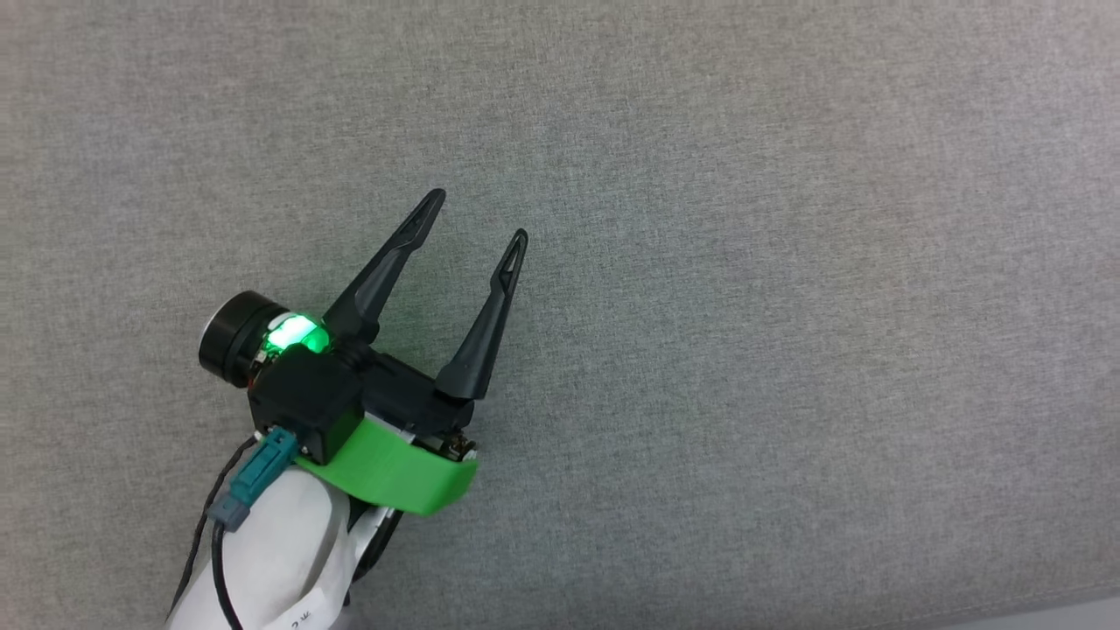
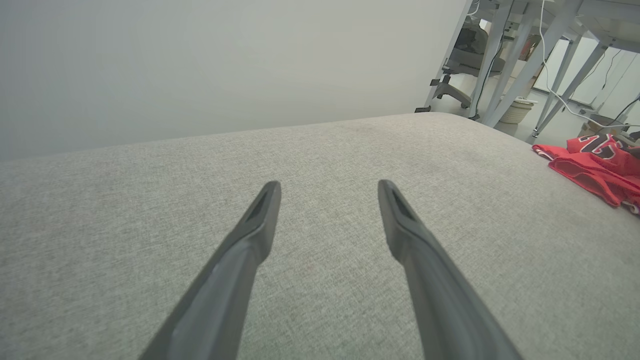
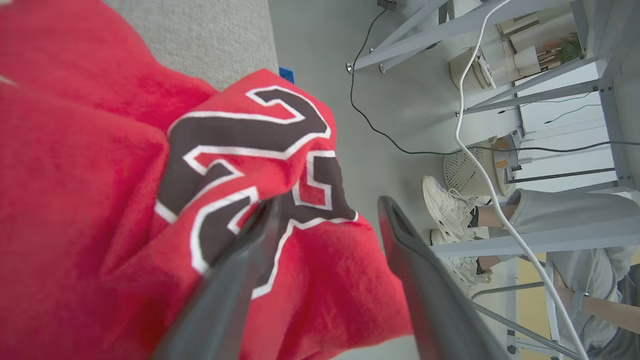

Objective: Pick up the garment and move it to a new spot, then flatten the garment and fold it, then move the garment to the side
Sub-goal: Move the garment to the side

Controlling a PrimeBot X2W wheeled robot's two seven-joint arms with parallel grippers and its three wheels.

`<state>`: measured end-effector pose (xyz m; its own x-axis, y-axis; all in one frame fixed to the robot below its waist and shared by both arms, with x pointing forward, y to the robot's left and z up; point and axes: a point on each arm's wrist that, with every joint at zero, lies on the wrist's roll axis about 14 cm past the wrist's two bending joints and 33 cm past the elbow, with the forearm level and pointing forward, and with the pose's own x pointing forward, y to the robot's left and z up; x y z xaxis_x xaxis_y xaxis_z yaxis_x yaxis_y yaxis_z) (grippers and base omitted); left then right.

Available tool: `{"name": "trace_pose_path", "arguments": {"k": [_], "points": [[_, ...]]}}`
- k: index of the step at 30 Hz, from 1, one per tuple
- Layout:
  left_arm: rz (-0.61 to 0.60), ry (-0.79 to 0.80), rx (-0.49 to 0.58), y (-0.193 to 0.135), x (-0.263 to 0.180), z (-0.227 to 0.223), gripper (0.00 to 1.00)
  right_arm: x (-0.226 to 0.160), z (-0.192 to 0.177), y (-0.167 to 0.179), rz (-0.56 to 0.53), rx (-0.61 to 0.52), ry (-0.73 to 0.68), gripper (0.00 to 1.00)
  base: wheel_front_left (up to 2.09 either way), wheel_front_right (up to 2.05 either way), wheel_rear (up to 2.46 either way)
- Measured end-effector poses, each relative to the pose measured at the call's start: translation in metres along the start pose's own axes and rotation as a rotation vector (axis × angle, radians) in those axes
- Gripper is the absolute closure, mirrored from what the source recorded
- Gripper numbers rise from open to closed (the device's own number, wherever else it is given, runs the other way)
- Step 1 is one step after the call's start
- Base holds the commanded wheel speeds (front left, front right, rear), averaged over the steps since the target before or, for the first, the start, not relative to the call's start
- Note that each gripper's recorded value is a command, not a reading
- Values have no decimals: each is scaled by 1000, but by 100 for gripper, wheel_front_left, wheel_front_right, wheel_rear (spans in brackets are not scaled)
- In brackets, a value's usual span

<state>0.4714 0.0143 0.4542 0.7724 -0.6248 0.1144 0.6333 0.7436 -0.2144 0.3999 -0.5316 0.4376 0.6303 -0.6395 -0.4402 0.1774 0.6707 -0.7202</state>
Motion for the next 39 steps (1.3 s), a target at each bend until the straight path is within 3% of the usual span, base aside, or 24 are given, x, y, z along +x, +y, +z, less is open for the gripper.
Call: {"name": "trace_pose_path", "arguments": {"k": [5,12,22,32,39], "points": [[10,-32,-2,-9,1,17,0,-10,29,-5,-9,38,-120,0,0,0,0],[69,-70,-1,-18,-15,46,0,-49,105,-15,1,158,-399,0,0,0,0],[246,-117,30,-3,-66,82,0,-153,182,22,205,445,-763,0,0,0,0],[378,-122,92,7,-118,97,0,-258,202,76,444,672,-973,0,0,0,0],[464,-95,142,15,-146,93,0,-279,189,111,515,719,-981,0,0,0,0]]}}
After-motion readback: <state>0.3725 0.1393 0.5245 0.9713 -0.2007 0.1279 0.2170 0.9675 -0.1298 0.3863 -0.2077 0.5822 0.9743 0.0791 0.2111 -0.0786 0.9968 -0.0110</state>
